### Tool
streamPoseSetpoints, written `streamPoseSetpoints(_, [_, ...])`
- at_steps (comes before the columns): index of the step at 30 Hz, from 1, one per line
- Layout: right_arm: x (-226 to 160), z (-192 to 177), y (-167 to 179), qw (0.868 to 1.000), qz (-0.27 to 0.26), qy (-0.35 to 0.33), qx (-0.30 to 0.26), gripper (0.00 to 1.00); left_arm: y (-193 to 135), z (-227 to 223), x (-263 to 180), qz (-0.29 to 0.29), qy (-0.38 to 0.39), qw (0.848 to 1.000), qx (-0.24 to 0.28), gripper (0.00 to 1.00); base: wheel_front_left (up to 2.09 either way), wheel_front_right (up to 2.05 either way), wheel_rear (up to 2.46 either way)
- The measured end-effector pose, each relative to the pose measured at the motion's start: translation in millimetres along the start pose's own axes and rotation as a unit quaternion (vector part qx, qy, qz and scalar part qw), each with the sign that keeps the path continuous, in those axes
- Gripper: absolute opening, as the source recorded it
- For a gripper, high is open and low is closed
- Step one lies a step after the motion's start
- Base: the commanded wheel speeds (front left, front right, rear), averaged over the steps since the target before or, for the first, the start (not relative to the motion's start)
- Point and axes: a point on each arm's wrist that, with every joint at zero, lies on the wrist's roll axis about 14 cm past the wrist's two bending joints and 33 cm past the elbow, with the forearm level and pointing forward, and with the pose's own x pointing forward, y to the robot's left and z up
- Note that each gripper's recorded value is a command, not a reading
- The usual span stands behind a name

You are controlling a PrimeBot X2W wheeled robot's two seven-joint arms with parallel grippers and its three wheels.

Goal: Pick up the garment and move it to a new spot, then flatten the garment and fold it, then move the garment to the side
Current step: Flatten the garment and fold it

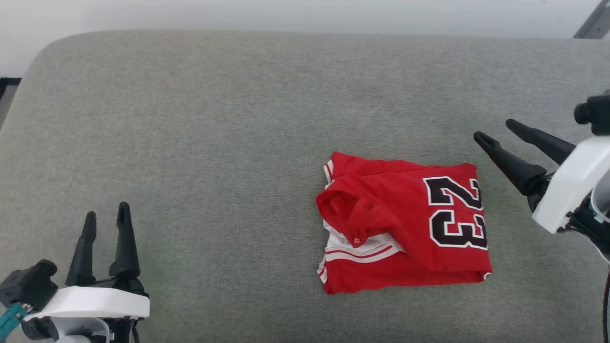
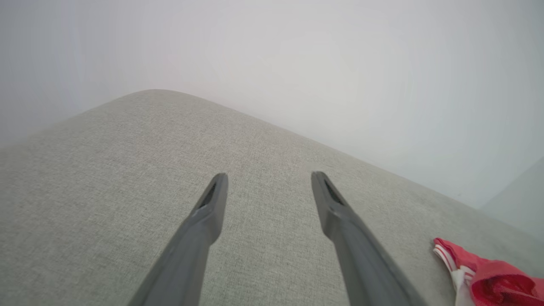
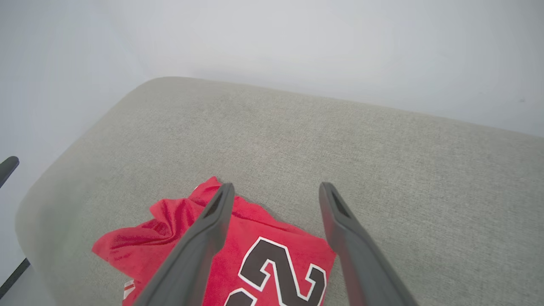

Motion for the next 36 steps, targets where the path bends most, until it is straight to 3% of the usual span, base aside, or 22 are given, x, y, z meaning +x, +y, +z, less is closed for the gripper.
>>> streamPoseSetpoints(7, [-32,9,-31,0.995,-0.061,-0.081,-0.014,1.0,-8,2,6,-0.017,-0.003,1.0,0.003,1.0,0.0,0.0,0.0])
streamPoseSetpoints(17, [-81,6,-64,0.97,-0.144,-0.185,-0.067,1.0,-13,10,1,-0.032,-0.009,0.999,0.017,1.0,0.0,0.0,0.0])
streamPoseSetpoints(22, [-96,-4,-65,0.96,-0.161,-0.215,-0.081,1.0,-12,13,-6,-0.034,-0.01,0.999,0.023,1.0,0.0,0.0,0.0])
streamPoseSetpoints(36, [-118,-28,-53,0.948,-0.187,-0.239,-0.093,1.0,2,12,-40,-0.028,0.0,0.997,0.066,1.0,0.0,0.0,0.0])
